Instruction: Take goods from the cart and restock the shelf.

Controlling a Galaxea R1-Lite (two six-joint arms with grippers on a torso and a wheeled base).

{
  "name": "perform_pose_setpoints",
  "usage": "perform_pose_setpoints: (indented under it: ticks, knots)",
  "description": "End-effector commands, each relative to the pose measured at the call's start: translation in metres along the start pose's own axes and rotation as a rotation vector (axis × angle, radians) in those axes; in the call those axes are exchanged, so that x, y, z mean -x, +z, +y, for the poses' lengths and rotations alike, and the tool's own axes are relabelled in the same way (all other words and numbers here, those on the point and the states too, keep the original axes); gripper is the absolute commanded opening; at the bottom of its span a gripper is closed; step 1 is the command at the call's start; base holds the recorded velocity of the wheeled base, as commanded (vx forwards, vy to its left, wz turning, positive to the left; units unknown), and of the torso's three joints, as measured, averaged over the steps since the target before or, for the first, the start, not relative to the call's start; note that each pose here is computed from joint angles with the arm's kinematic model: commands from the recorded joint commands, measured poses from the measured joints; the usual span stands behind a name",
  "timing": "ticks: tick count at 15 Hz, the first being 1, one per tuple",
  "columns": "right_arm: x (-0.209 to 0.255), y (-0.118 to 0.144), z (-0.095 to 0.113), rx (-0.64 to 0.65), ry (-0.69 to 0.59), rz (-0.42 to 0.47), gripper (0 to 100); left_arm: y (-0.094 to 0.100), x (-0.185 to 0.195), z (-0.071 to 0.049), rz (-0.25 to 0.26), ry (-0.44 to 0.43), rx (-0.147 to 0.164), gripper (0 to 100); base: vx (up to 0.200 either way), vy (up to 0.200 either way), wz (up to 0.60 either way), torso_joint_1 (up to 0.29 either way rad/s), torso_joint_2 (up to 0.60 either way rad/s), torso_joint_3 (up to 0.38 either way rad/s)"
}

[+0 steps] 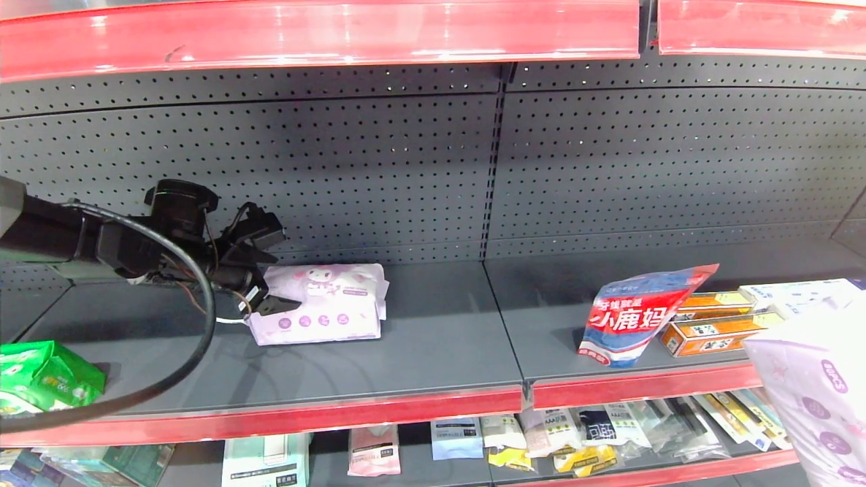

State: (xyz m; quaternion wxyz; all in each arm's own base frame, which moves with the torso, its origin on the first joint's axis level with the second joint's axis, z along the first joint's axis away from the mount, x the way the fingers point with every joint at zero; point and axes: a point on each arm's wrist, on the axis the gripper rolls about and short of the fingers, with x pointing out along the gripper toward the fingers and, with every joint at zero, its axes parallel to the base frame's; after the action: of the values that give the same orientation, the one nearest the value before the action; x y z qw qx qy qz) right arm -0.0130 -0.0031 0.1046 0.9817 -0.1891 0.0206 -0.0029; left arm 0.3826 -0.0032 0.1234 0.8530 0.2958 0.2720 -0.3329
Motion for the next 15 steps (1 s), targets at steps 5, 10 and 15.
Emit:
perform_pose_setpoints:
  ticks: [5, 10, 15]
  knots:
    - [0.000, -0.001, 0.000, 0.002, 0.004, 0.004, 0, 0.002, -0.010, 0.007, 0.012, -0.019, -0.021, 100, 0.000, 0.000, 0.00, 0.000, 0.00, 0.000]
    - [-0.001, -0.002, 0.001, 0.003, 0.007, 0.009, 0, 0.013, -0.005, 0.014, 0.039, -0.055, -0.003, 100, 0.000, 0.000, 0.00, 0.000, 0.00, 0.000]
    - [-0.001, -0.003, 0.001, 0.003, 0.008, 0.013, 0, 0.017, -0.007, 0.018, 0.040, -0.062, -0.004, 100, 0.000, 0.000, 0.00, 0.000, 0.00, 0.000]
